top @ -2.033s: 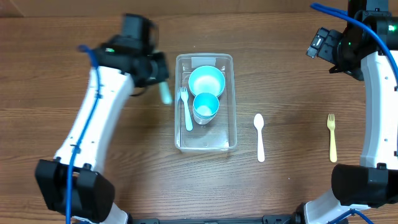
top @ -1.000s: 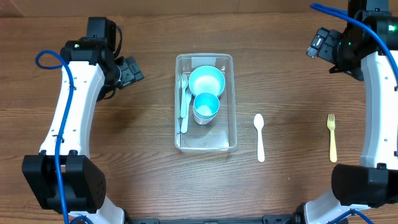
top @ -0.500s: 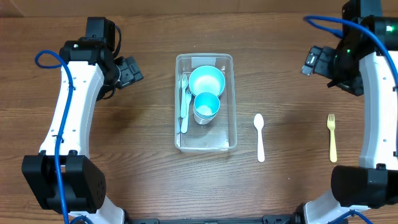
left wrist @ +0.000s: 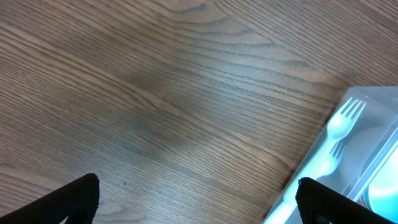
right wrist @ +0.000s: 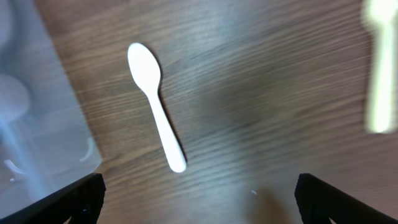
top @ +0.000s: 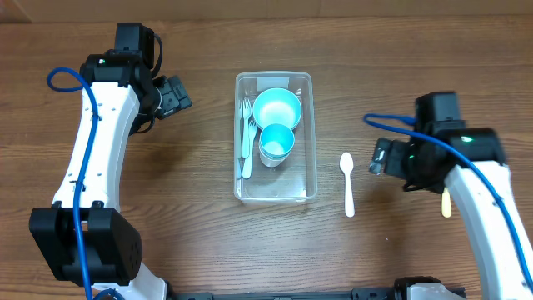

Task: Pack container
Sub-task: 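Reach the right gripper to the white spoon and grasp its handle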

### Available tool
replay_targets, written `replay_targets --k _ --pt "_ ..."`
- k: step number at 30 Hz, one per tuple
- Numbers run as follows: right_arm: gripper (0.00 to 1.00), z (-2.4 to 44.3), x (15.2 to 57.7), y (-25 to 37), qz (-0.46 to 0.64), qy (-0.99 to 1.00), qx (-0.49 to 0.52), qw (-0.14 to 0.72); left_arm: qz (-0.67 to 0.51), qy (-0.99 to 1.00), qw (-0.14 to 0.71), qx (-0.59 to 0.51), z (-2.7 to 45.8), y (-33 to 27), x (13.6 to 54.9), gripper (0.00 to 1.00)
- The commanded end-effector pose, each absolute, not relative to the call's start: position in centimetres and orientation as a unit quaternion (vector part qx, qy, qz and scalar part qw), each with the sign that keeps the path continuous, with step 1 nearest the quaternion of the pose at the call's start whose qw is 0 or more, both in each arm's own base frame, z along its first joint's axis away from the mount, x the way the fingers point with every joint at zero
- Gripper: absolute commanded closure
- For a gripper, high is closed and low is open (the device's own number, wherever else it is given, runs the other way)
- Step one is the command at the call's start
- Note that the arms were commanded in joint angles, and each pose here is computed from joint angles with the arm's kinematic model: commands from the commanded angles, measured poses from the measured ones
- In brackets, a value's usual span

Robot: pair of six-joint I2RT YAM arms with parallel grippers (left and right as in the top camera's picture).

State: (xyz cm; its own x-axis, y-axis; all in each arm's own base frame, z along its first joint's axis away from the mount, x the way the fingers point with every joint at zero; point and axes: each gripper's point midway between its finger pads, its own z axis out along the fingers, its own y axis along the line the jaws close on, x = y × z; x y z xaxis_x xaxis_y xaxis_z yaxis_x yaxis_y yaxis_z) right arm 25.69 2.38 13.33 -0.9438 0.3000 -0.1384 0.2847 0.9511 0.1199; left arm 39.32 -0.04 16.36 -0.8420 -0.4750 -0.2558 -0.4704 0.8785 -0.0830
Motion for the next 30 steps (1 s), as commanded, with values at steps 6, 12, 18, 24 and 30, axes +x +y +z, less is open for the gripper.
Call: replay_targets --k 6,12,18,24,30 --pt "0.0 5.0 26.5 5.8 0.043 0.994 0.098 -0.016 -0.007 0.96 0.144 -0.242 16.8 0.1 39.5 0.0" --pt "0.0 4.2 27.8 8.0 0.027 0.996 0.078 0.016 -0.007 0.96 0.143 -0.242 16.8 0.1 39.5 0.0" --pt "0.0 3.6 27.9 8.8 0.031 0.996 0.076 0.026 -0.007 0.96 0.144 -0.242 16.8 0.1 39.5 0.0" --pt "0.12 3.6 27.8 8.9 0.036 0.996 0.076 0.024 -0.007 0.96 0.144 -0.242 16.8 0.1 39.5 0.0" --pt "0.96 5.9 27.7 9.0 0.097 0.99 0.1 0.03 -0.007 0.96 0.144 -0.242 16.8 0.1 39.5 0.0"
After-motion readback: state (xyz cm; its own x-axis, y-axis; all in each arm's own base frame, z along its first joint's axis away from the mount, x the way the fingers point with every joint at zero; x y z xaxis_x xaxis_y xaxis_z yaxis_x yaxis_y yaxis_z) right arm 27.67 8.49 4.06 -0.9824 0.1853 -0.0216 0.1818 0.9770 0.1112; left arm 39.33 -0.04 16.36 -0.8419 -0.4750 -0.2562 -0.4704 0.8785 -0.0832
